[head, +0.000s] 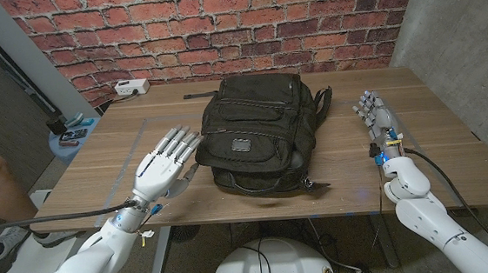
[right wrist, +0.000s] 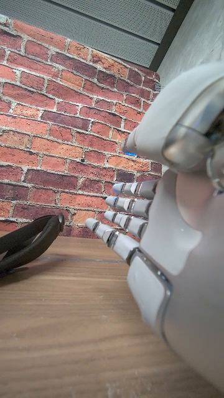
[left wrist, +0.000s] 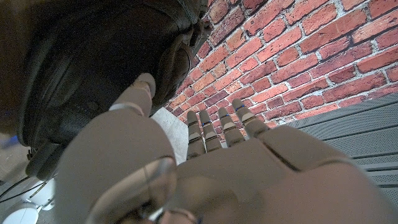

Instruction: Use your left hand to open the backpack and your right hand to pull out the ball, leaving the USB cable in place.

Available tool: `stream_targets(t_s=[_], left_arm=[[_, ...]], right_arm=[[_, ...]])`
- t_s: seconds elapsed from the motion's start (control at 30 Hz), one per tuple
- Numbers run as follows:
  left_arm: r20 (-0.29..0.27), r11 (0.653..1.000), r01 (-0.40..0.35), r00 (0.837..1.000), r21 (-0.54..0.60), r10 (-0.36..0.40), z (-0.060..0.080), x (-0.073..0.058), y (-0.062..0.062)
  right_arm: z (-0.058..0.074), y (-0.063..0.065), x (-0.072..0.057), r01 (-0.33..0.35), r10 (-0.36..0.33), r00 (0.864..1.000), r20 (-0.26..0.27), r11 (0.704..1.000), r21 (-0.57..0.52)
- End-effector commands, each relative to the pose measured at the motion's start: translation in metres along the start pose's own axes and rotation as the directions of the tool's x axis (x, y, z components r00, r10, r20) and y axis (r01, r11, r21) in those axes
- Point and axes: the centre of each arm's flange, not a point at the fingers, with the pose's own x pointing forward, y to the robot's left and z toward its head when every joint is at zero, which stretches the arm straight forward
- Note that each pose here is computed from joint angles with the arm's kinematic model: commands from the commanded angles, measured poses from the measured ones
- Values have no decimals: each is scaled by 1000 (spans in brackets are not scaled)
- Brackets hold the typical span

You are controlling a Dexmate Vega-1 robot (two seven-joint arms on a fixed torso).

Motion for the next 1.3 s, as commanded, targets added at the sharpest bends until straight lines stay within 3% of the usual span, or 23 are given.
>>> stream_targets(t_s=[0.03, 0.77, 1.3], left_arm=[[-19, 999, -31, 999, -41, 30, 8, 5, -11], [-4, 995, -75, 997, -73, 75, 5, 17, 13], [-9, 991, -102, 995, -86, 102, 0, 27, 23]], right_arm=[[5, 0, -3, -3, 3, 1000, -2, 1000, -3], [3, 0, 0, -10, 10, 1000, -21, 1000, -5], [5, 2, 5, -23, 23, 999, -32, 1000, -12]])
